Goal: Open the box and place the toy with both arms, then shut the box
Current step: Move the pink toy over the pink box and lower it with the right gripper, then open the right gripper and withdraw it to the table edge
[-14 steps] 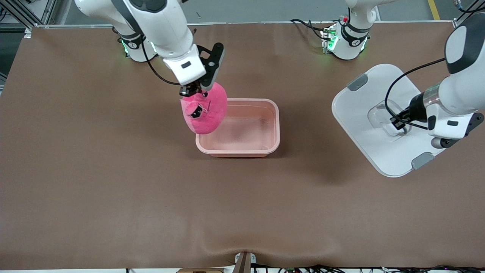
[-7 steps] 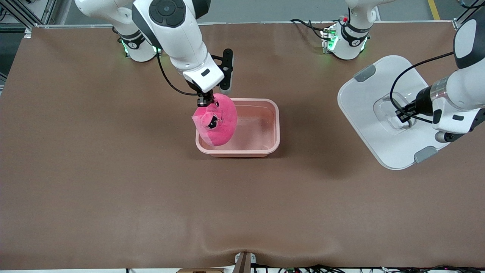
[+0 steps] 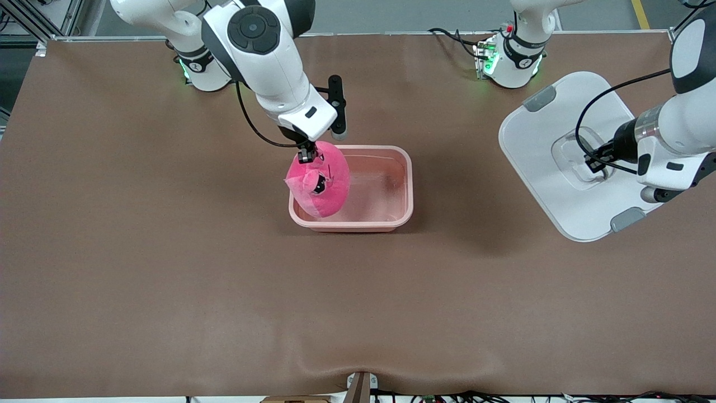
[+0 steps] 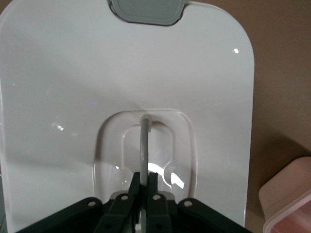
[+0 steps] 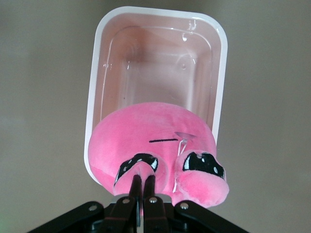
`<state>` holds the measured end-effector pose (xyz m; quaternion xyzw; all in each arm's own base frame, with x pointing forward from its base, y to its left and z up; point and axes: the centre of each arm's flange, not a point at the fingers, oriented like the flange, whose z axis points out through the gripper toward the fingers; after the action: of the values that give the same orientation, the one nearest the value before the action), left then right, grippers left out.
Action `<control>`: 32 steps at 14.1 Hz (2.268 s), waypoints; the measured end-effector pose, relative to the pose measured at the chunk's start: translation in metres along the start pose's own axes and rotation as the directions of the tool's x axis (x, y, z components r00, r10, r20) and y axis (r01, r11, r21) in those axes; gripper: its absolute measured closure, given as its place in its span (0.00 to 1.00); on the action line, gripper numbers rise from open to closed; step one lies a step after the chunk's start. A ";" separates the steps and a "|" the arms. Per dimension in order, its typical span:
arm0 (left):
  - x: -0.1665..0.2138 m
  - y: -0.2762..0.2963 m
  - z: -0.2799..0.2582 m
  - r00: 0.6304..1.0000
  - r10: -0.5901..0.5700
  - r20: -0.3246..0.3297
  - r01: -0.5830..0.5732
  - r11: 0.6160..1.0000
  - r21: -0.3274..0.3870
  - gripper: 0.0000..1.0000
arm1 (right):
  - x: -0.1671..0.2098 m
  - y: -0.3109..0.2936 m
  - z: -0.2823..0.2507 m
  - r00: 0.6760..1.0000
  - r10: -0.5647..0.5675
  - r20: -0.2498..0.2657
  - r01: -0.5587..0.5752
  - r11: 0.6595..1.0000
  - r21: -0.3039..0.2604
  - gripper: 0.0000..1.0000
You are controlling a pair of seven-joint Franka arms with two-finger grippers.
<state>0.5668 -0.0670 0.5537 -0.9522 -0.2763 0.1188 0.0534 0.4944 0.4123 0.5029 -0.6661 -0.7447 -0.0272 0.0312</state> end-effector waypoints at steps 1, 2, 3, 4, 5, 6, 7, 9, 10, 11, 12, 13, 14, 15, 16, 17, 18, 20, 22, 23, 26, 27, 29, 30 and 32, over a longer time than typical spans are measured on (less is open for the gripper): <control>-0.003 -0.001 -0.002 1.000 0.002 0.001 -0.002 1.000 0.004 0.93 | -0.001 0.001 0.001 1.000 -0.010 0.000 0.010 1.000 -0.005 0.96; -0.006 -0.001 -0.004 1.000 0.003 0.002 -0.003 1.000 0.005 0.93 | -0.001 0.003 0.001 1.000 -0.014 0.006 0.014 1.000 -0.014 0.96; -0.008 -0.001 -0.005 1.000 0.004 0.003 -0.004 1.000 0.004 0.93 | -0.002 0.004 0.001 1.000 -0.018 0.012 0.018 1.000 -0.022 0.96; -0.009 -0.001 -0.005 1.000 0.004 0.006 -0.004 1.000 0.005 0.93 | -0.003 0.004 0.001 1.000 -0.021 0.017 0.021 0.999 -0.029 0.96; -0.010 0.000 -0.003 1.000 0.007 0.012 -0.007 1.000 0.008 0.93 | -0.003 0.005 0.001 1.000 -0.024 0.020 0.024 0.999 -0.032 0.96; -0.011 0.001 0.001 1.000 0.009 0.018 -0.009 1.000 0.013 0.93 | -0.004 0.005 0.001 0.999 -0.029 0.021 0.030 0.999 -0.032 0.96; -0.012 0.002 0.004 1.000 0.011 0.023 -0.012 1.000 0.017 0.93 | -0.005 0.006 0.001 0.999 -0.034 0.022 0.035 0.999 -0.032 0.96; -0.013 0.004 0.006 1.000 0.015 0.027 -0.015 1.000 0.021 0.93 | -0.006 0.007 0.002 0.999 -0.036 0.024 0.037 0.999 -0.031 0.96; -0.013 0.004 0.007 1.000 0.016 0.027 -0.016 1.000 0.022 0.93 | -0.007 0.007 0.002 0.999 -0.036 0.024 0.036 0.999 -0.032 0.91; -0.013 0.004 0.007 0.999 0.016 0.027 -0.017 1.000 0.022 0.93 | -0.008 0.008 0.002 0.999 -0.034 0.023 0.035 0.999 -0.034 0.81; -0.013 0.004 0.007 0.999 0.016 0.028 -0.017 1.000 0.022 0.93 | -0.010 0.009 0.002 0.999 -0.032 0.023 0.033 0.999 -0.036 0.72; -0.013 0.004 0.007 0.999 0.016 0.028 -0.016 1.000 0.022 0.93 | -0.013 0.012 0.001 0.999 -0.036 0.023 0.037 0.999 -0.038 0.62; -0.013 0.004 0.007 1.000 0.015 0.027 -0.016 1.000 0.022 0.93 | -0.019 0.016 0.000 0.999 -0.044 0.023 0.045 0.998 -0.042 0.51; -0.014 0.004 0.006 1.000 0.015 0.026 -0.016 1.000 0.021 0.93 | -0.026 0.020 -0.001 0.999 -0.048 0.023 0.049 0.998 -0.044 0.41; -0.014 0.004 0.005 1.000 0.015 0.024 -0.016 1.000 0.021 0.93 | -0.034 0.025 -0.002 0.999 -0.041 0.023 0.042 0.998 -0.046 0.32; -0.015 0.004 0.004 1.000 0.015 0.022 -0.015 1.000 0.020 0.93 | -0.044 0.030 -0.004 0.999 -0.030 0.023 0.031 0.998 -0.048 0.22; -0.016 0.003 0.004 1.000 0.015 0.021 -0.015 1.000 0.021 0.93 | -0.054 0.034 -0.005 1.000 -0.014 0.028 0.016 0.999 -0.041 0.12; -0.019 0.002 0.006 1.000 0.014 0.023 -0.014 1.000 0.028 0.93 | -0.083 0.041 -0.011 0.999 0.031 0.044 -0.030 0.999 -0.013 0.00; -0.022 0.002 0.008 1.000 0.008 0.023 -0.009 0.999 0.033 0.93 | -0.120 0.051 -0.021 0.989 0.138 0.054 -0.138 0.990 -0.004 0.00; -0.023 0.002 0.008 1.000 0.008 0.022 -0.008 0.999 0.035 0.93 | -0.138 0.054 -0.026 0.974 0.217 0.059 -0.217 0.976 0.000 0.00; -0.024 0.001 0.009 1.000 0.007 0.023 -0.008 0.999 0.038 0.93 | -0.181 0.059 -0.042 0.923 0.379 0.066 -0.380 0.925 -0.002 0.00; -0.024 0.001 0.010 1.000 0.007 0.025 -0.008 0.999 0.039 0.93 | -0.196 0.059 -0.047 0.897 0.436 0.071 -0.437 0.899 0.004 0.00; -0.024 0.001 0.012 1.000 0.007 0.028 -0.008 0.999 0.042 0.93 | -0.226 0.059 -0.059 0.840 0.536 0.084 -0.539 0.842 0.021 0.00; -0.024 0.002 0.012 1.000 0.007 0.029 -0.009 0.999 0.043 0.93 | -0.239 0.059 -0.067 0.798 0.596 0.084 -0.600 0.800 0.015 0.00; -0.028 0.006 0.012 0.999 0.017 0.027 -0.018 0.999 0.044 0.93 | -0.261 0.052 -0.084 0.687 0.722 0.088 -0.725 0.689 0.005 0.00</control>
<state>0.5436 -0.0864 0.5467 -0.9515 -0.2659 0.1380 0.0696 0.5759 0.1524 0.5649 -0.9053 -0.4231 0.0284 0.0231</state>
